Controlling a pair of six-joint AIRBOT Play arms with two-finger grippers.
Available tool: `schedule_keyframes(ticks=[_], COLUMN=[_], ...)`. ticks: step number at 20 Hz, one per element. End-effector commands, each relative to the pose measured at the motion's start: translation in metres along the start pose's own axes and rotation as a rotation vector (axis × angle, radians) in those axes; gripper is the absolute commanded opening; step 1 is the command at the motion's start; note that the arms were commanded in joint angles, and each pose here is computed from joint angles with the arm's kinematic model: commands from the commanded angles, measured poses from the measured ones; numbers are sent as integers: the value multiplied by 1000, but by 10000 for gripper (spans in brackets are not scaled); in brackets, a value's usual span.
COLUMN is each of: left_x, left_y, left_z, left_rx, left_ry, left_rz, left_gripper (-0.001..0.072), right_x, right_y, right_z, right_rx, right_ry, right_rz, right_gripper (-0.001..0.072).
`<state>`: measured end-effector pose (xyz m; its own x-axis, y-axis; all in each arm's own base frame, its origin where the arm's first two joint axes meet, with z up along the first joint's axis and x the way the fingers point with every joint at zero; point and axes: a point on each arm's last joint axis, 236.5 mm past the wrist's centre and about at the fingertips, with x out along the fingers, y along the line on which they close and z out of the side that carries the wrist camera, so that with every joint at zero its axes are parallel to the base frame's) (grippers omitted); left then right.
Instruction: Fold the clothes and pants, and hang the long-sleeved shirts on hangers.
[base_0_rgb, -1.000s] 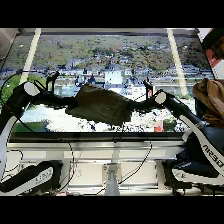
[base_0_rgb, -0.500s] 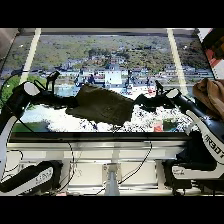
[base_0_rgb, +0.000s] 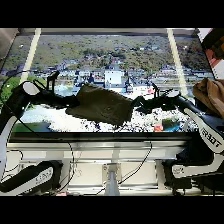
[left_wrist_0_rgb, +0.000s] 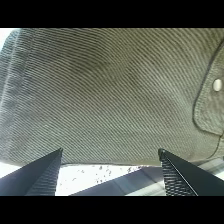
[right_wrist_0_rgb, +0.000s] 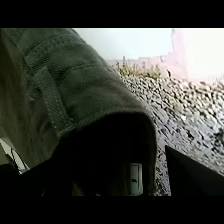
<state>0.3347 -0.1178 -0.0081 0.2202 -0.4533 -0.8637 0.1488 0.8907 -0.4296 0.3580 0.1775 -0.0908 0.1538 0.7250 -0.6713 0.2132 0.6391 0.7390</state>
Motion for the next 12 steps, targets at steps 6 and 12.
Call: schedule_keyframes(ticks=[6,12], left_x=[0,0], left_y=[-5,-12], left_z=[1,3], left_rx=[-13,-27], left_ry=[-6,-14], left_rz=[-24,-52], left_gripper=[694,693], right_x=[-7,-8], right_y=[9,15], right_z=[-16,-27], right_rx=[-39,-46], right_ry=[82,128], right_rz=[63,87], right_gripper=[611,611])
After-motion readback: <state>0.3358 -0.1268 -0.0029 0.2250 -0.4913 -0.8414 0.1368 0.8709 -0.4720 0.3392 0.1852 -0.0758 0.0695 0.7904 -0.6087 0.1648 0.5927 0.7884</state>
